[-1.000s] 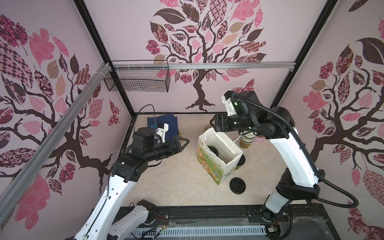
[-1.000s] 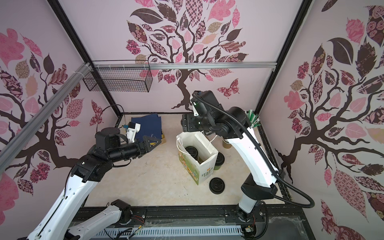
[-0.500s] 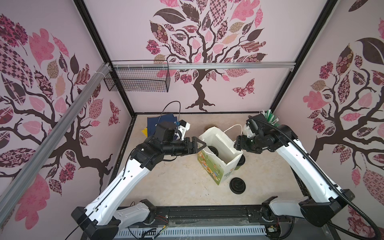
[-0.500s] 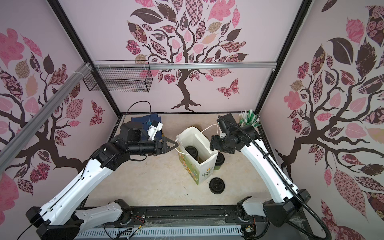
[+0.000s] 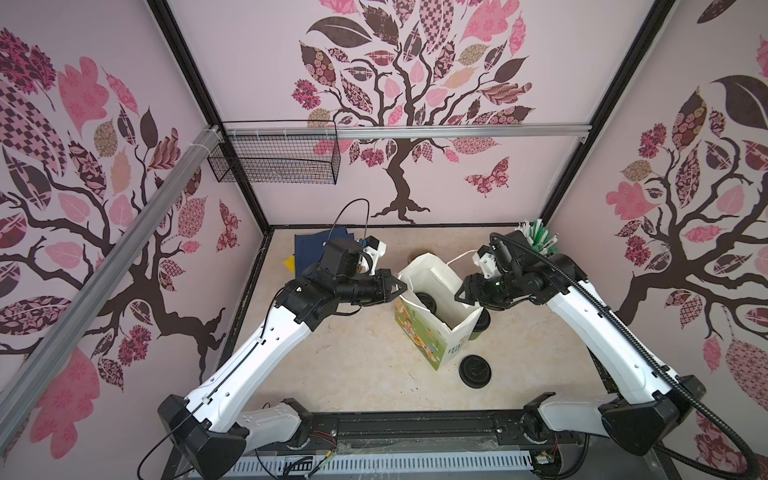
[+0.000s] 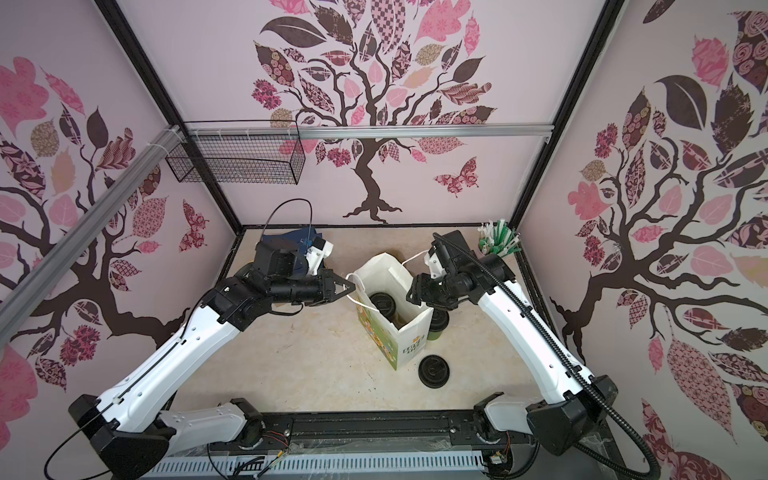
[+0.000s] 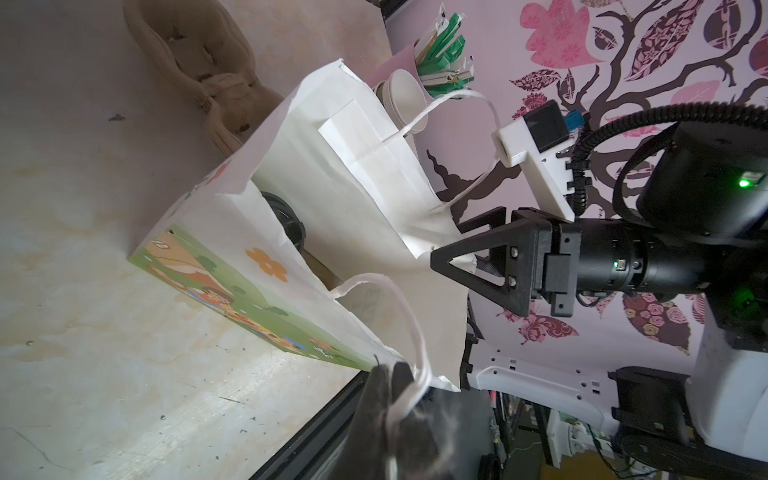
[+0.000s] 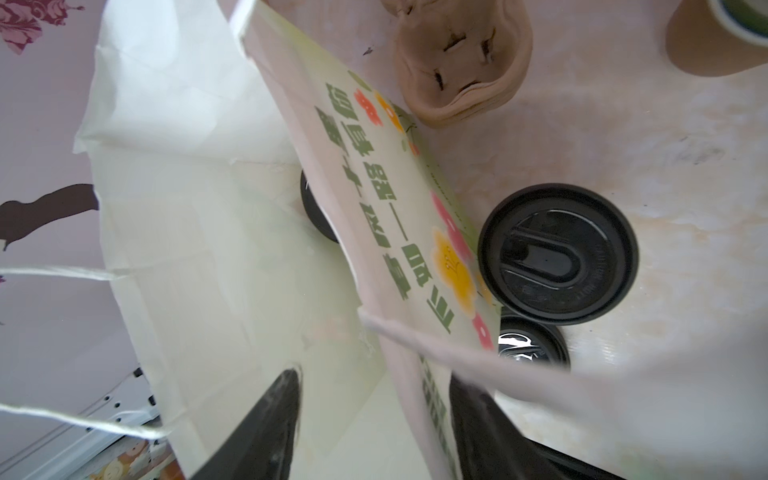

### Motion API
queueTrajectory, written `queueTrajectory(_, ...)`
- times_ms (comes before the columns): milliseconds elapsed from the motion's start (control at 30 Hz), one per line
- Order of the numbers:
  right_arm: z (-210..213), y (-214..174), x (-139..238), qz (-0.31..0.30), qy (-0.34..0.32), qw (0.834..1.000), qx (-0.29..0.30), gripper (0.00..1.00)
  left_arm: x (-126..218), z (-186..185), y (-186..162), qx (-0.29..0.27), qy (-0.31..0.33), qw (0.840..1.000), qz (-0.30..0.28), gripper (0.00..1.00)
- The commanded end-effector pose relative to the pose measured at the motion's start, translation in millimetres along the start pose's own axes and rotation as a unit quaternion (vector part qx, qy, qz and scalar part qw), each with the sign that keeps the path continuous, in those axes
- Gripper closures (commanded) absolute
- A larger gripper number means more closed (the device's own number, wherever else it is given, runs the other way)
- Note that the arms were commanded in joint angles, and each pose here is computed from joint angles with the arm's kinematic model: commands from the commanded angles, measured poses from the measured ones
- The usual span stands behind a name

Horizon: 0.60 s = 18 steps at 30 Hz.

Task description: Pack the takeout coffee

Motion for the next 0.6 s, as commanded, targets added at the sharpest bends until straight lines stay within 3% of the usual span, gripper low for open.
queueTrajectory(0, 14.1, -11.7, -0.7, 0.035, 0.040, 0.999, 0.008, 0.39, 20.9, -5.7, 20.8, -0.019, 0.020, 0.999, -0.044, 0.97)
queueTrajectory(200, 36.3, -28.6, -9.8, 0.079, 0.068, 0.994, 0.038, 0.38, 34.0, 10.7, 29.4, -0.006, 0.045, 0.997, -0.055, 1.00)
queueTrajectory(300, 39.9, -26.3, -4.5, 0.070, 0.064, 0.994, 0.047, 0.36, 35.7, 14.1, 29.3, -0.008, 0.052, 0.997, -0.050, 1.00)
queueTrajectory(433, 31.8, -10.6, 24.5, -0.004, 0.009, 0.997, 0.070, 0.29, 34.3, 19.5, 25.4, -0.004, 0.058, 0.997, -0.046, 1.00)
queueTrajectory(567, 6.1, 0.8, 61.0, -0.111, -0.059, 0.990, 0.059, 0.23, 34.4, 19.9, 24.2, -0.002, 0.054, 0.997, -0.050, 1.00)
Point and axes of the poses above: each gripper's point midway between its finger pads, its own x axis back along the fingers, its own z axis along the line the jaws close on, y = z × x, the point moved 3 cm from there along x, back along the fingers, and after that the axes turned 3 degrees about -x, right-handed, at the moved point
